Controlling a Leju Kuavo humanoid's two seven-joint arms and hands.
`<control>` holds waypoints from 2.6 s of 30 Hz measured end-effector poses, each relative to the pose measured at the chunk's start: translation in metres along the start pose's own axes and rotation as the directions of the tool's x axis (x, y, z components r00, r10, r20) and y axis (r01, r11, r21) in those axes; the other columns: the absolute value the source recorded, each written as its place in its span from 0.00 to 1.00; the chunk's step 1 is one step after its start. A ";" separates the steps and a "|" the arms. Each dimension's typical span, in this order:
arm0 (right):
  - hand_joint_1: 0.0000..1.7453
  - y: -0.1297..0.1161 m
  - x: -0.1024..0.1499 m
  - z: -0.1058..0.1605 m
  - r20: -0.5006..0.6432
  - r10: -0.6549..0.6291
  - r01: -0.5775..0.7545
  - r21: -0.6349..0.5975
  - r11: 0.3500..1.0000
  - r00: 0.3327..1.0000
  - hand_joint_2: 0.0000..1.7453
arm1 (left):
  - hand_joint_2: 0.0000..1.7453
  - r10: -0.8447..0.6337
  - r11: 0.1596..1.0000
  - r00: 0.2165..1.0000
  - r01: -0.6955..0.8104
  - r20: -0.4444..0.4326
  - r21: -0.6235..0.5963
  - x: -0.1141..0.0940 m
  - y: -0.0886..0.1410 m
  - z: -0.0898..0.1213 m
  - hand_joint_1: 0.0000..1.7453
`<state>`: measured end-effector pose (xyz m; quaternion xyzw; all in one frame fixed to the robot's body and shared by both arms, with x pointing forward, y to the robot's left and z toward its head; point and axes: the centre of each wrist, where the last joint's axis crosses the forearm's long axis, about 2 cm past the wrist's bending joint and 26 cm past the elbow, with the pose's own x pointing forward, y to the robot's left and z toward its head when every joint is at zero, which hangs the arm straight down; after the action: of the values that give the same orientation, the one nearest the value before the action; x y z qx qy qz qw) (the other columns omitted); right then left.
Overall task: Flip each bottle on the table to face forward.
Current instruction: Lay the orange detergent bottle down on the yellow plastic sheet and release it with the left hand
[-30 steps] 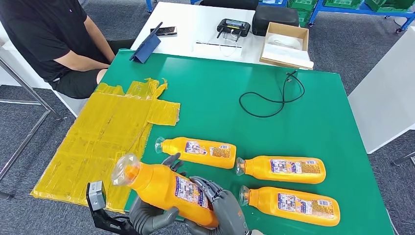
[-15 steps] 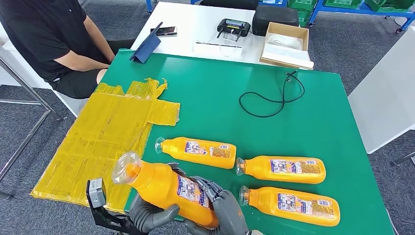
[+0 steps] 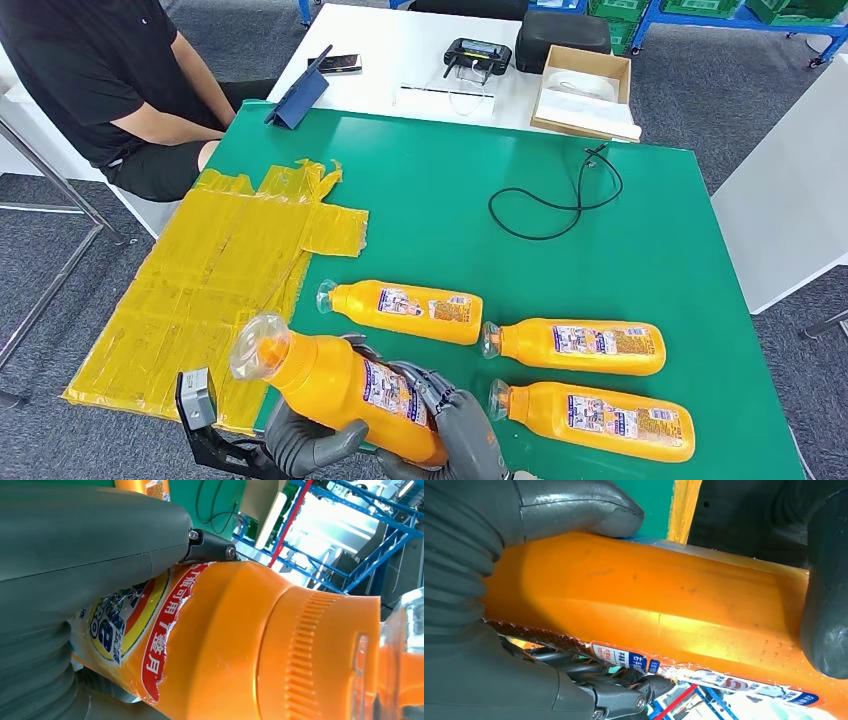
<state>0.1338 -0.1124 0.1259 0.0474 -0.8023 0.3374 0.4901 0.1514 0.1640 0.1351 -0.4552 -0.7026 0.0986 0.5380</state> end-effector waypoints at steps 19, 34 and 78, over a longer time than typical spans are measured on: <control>0.00 -0.047 0.001 0.008 -0.198 -0.020 -0.016 -0.178 0.984 0.980 1.00 | 1.00 -0.783 0.620 0.611 0.752 0.116 0.223 0.055 0.025 -0.019 1.00; 0.00 -0.087 -0.007 0.023 -0.186 0.011 -0.049 -0.200 0.979 0.982 1.00 | 1.00 -0.881 -0.472 -0.472 0.873 -0.028 0.122 0.060 0.053 -0.021 1.00; 0.00 -0.111 -0.024 -0.007 -0.090 0.131 -0.142 -0.127 0.982 0.987 1.00 | 0.00 -0.877 -0.340 -0.477 0.700 -0.056 -0.628 0.105 0.201 0.028 0.00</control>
<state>0.1966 -0.1995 0.1629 -0.0541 -0.8038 0.3178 0.5000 0.2340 0.3662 0.0672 0.2337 -0.5639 -0.6252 0.4863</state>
